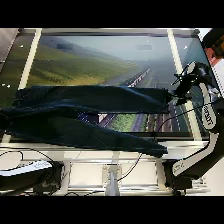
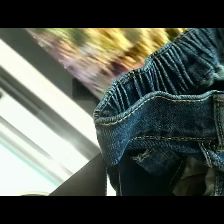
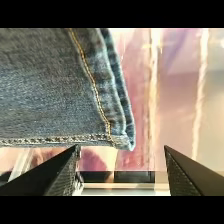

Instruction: Fold the clothes and pants, and hang the long-sleeved shirts on hangers.

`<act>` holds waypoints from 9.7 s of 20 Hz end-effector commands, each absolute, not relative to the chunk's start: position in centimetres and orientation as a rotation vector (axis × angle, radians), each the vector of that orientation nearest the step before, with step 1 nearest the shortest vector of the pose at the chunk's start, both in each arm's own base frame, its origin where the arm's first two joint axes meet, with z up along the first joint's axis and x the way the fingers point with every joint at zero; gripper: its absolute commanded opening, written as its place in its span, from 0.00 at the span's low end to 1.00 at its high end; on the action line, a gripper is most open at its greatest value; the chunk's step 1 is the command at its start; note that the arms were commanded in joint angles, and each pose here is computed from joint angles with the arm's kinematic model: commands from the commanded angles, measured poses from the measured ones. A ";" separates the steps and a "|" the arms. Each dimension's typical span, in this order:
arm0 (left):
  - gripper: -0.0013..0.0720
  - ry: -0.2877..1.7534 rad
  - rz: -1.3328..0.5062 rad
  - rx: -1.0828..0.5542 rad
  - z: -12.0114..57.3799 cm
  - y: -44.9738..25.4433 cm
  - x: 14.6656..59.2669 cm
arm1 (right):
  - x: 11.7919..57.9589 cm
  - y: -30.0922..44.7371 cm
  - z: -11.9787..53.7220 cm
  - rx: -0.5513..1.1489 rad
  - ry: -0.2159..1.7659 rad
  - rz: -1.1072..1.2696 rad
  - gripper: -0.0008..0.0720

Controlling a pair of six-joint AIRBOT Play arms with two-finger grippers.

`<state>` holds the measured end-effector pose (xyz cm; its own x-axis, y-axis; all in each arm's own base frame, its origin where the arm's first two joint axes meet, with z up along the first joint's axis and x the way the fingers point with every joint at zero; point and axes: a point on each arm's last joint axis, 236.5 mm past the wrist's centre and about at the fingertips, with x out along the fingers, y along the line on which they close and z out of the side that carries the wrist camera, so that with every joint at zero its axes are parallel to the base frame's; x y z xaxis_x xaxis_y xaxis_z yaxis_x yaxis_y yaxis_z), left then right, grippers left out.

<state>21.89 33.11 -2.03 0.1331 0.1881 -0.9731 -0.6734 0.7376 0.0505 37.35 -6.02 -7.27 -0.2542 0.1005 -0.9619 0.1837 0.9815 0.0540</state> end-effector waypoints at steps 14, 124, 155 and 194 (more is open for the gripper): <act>0.08 1.393 0.631 -0.425 -5.6 33.1 21.9 | 39.1 -7.9 10.2 0.051 1.290 -0.111 0.05; 0.08 1.083 0.556 -0.416 -1.4 25.6 32.5 | 41.1 -7.4 -1.4 0.265 1.125 -0.225 0.05; 0.08 1.119 0.610 -0.407 -2.6 26.7 29.7 | 29.6 -1.4 -10.7 1.034 1.009 -0.508 0.63; 0.08 1.095 0.586 -0.302 2.1 26.0 27.9 | 29.8 0.5 -1.4 0.814 0.968 -0.244 0.05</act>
<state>28.40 25.90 -0.27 0.3009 0.2519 -0.9198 -0.5947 0.8036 0.0256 29.96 -0.07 -4.78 0.5578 0.1404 -0.8180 0.5879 0.6289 0.5088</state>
